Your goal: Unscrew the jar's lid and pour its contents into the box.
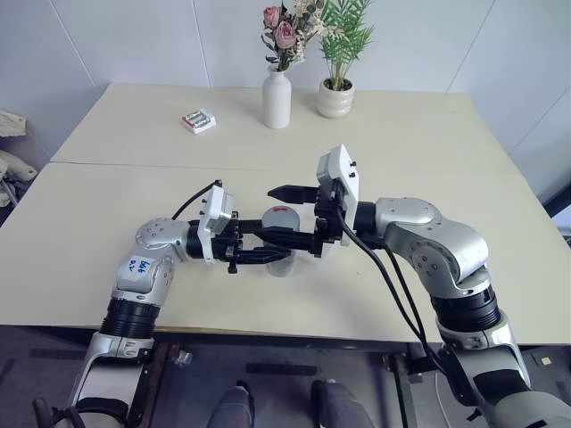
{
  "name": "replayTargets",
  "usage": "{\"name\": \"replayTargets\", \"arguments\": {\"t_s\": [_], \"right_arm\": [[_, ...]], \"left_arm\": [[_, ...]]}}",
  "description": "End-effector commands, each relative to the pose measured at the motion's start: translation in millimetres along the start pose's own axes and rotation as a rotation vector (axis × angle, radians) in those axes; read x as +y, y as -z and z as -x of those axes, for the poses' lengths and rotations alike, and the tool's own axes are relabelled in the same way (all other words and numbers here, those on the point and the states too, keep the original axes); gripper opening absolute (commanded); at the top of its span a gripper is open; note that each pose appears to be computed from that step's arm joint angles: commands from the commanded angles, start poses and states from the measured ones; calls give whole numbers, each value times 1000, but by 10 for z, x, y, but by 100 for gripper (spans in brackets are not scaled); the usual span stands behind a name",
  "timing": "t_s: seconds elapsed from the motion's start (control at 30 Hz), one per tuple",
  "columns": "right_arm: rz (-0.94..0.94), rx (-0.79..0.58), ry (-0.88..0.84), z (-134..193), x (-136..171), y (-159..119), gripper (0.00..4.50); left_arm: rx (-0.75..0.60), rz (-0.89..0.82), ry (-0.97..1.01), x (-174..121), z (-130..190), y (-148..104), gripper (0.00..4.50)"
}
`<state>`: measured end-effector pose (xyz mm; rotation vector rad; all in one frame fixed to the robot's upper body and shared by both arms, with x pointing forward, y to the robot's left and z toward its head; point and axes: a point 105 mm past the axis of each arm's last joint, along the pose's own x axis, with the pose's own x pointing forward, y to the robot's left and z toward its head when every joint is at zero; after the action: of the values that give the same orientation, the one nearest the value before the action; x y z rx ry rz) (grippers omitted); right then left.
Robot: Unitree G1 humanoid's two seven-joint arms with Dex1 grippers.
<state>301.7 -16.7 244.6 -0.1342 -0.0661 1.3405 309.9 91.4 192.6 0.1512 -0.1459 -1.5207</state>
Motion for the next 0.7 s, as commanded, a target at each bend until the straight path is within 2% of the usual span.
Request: {"name": "replayTargets", "arguments": {"t_s": [0.03,0.7], "right_arm": [[38,-18,35,95,-53,-103,447],[26,11,66,354,-95,-59,447]], "left_arm": [[-19,-47,27,-41,-21,-116,204],[-26,-47,31,-43,-44,-110,204]]}}
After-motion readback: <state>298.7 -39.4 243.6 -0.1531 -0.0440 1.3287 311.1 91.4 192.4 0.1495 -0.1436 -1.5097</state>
